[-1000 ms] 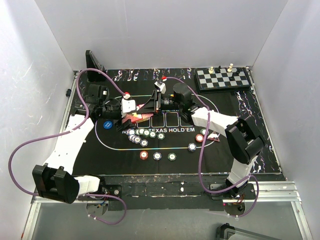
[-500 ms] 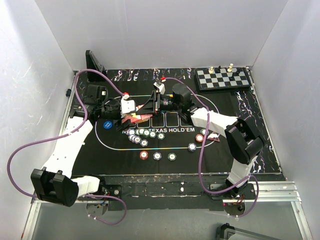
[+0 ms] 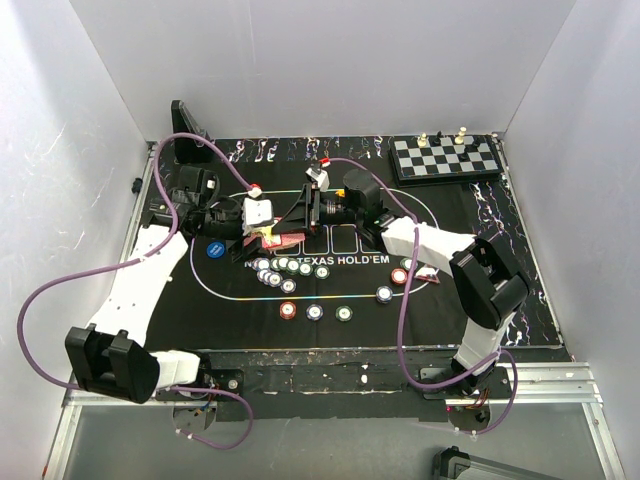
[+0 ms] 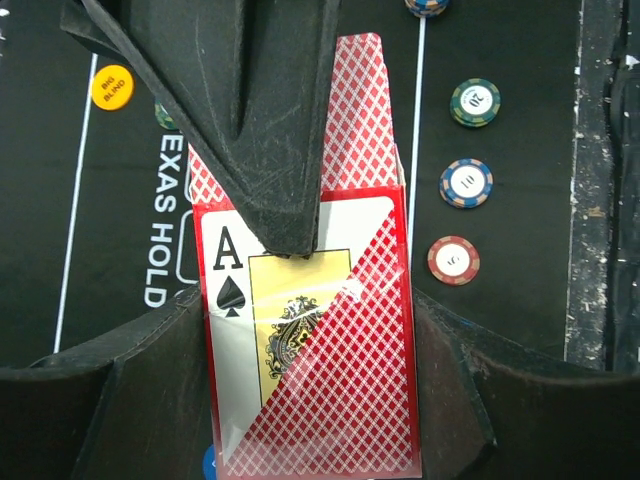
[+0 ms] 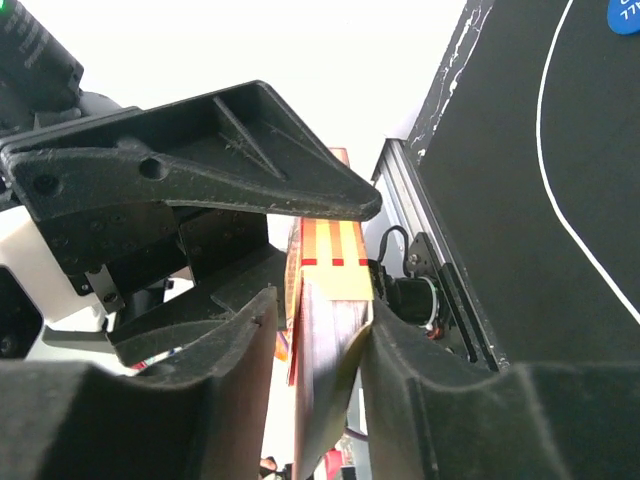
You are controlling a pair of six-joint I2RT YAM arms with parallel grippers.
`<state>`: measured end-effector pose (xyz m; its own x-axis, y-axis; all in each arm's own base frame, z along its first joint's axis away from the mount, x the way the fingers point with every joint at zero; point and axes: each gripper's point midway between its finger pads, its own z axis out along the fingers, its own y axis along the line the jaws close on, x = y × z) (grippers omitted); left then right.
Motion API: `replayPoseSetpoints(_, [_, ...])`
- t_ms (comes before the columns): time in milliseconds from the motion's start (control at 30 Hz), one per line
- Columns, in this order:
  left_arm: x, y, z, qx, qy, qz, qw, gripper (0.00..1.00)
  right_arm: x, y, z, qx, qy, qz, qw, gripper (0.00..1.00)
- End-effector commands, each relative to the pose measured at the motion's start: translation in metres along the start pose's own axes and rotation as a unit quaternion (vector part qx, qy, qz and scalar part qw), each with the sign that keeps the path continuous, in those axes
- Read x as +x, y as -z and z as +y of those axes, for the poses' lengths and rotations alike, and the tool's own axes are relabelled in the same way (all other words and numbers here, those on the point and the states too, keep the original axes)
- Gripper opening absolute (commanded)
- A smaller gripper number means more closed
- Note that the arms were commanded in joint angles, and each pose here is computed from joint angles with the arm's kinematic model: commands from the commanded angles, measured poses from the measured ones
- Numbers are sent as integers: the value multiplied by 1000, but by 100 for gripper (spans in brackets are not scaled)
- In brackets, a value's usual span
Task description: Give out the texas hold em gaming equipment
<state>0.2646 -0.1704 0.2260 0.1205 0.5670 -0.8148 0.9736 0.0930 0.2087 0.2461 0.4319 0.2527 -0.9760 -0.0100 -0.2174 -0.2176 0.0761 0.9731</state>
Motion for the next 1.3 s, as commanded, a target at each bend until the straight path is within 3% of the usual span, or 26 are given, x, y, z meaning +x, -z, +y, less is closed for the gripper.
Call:
replayPoseSetpoints(0, [-14, 6, -4, 10, -13, -10, 1000, 19, 5, 15, 33, -35, 57, 4, 998, 48])
replayPoseSetpoints(200, [-11, 8, -9, 13, -23, -5, 1000, 13, 3, 32, 23, -20, 47, -2, 999, 57])
replayPoseSetpoints(833, [-27, 9, -13, 19, -11, -28, 999, 0, 13, 25, 10, 13, 42, 35, 998, 57])
replayPoseSetpoints(1267, [-35, 10, -14, 19, -9, -43, 999, 0, 12, 34, 4, 20, 33, 32, 999, 43])
